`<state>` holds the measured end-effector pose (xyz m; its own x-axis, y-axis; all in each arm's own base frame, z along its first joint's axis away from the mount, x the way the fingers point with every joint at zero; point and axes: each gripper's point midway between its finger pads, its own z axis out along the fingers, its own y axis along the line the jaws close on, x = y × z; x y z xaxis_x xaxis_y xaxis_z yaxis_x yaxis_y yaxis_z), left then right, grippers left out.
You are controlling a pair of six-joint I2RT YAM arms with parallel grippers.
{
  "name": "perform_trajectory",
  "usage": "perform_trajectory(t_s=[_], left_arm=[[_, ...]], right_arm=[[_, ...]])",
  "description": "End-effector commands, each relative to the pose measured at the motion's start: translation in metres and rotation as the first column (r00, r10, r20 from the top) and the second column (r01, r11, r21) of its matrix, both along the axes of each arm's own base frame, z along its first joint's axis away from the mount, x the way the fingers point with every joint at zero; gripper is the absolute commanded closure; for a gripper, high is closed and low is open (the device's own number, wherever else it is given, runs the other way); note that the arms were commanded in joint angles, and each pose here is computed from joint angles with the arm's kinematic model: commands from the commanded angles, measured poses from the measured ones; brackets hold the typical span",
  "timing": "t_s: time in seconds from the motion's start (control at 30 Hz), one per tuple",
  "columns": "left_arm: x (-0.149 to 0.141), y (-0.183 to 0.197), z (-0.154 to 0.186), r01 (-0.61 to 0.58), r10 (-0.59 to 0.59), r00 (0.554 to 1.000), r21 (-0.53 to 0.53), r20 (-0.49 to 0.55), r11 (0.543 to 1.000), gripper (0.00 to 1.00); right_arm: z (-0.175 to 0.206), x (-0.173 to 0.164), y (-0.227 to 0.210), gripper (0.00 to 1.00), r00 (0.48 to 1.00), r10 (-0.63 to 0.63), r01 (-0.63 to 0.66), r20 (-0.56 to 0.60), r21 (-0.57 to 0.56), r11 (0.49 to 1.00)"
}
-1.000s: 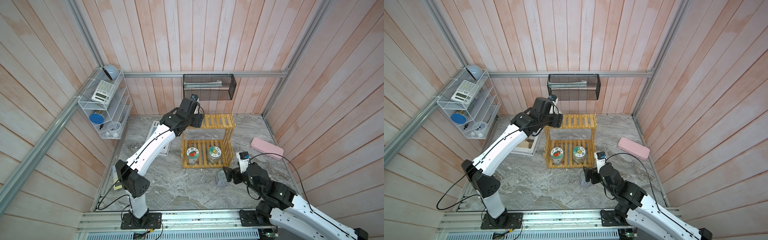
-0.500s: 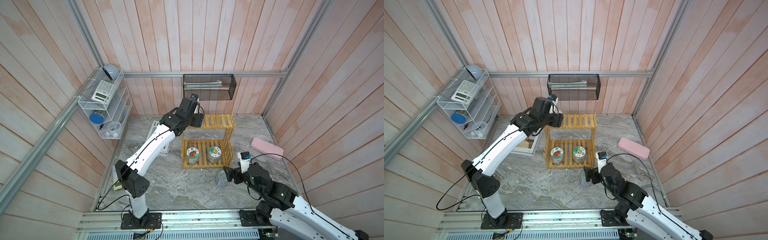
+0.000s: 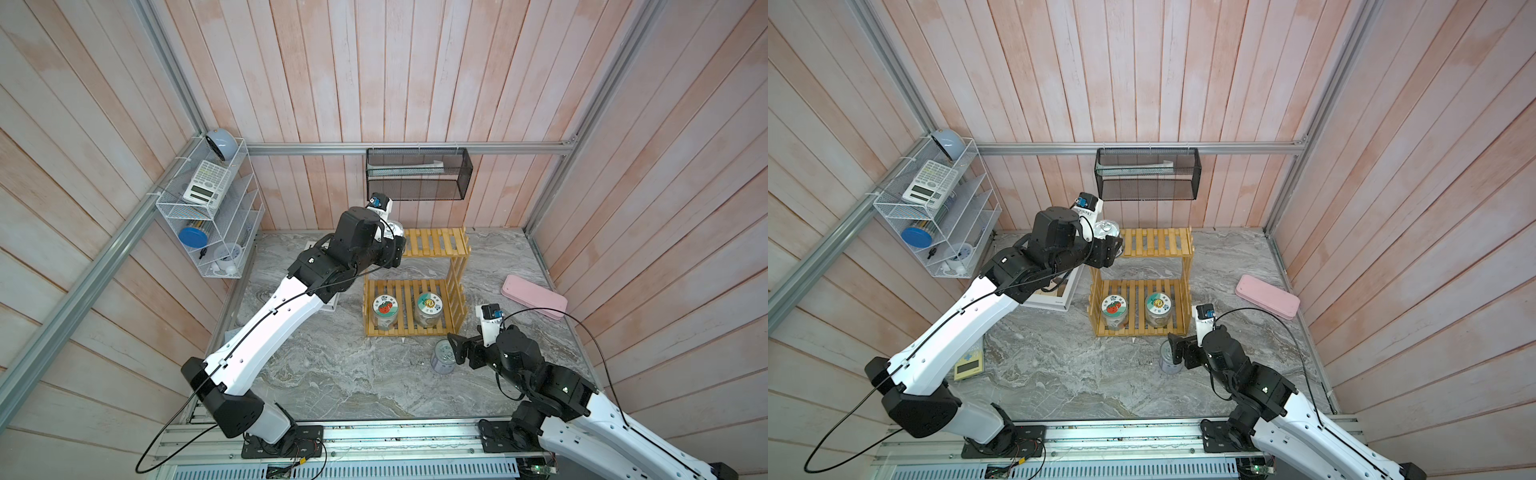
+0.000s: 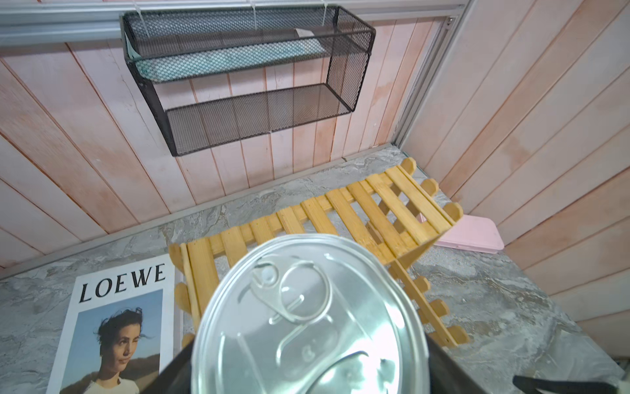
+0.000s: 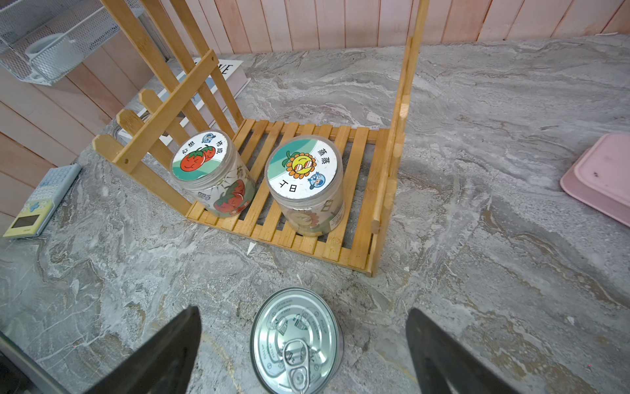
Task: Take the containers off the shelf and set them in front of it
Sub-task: 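Pick up a container from the shelf, then place the container at the center of the board.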
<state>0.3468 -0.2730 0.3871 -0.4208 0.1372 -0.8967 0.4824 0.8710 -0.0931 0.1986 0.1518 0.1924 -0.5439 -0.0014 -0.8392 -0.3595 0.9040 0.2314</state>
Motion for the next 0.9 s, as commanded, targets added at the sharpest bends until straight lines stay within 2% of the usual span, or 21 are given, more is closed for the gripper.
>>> perform_trajectory(t_s=[0.0, 0.43, 0.87], left_arm=[[-0.017, -0.004, -0.002, 0.028, -0.027, 1.000, -0.055, 0.004, 0.998, 0.31], [-0.077, 0.000, -0.074, 0.085, -0.091, 0.994, -0.096, -0.062, 0.992, 0.31], [-0.106, -0.015, -0.161, 0.112, -0.118, 0.989, -0.059, -0.095, 0.992, 0.31]], right_arm=[[0.007, -0.001, -0.002, 0.02, 1.000, -0.004, 0.004, 0.000, 0.015, 1.000], [0.008, -0.002, 0.005, 0.02, 1.000, 0.014, -0.013, -0.019, 0.040, 0.999], [0.007, -0.004, 0.007, 0.02, 0.999, 0.027, -0.025, -0.034, 0.053, 0.998]])
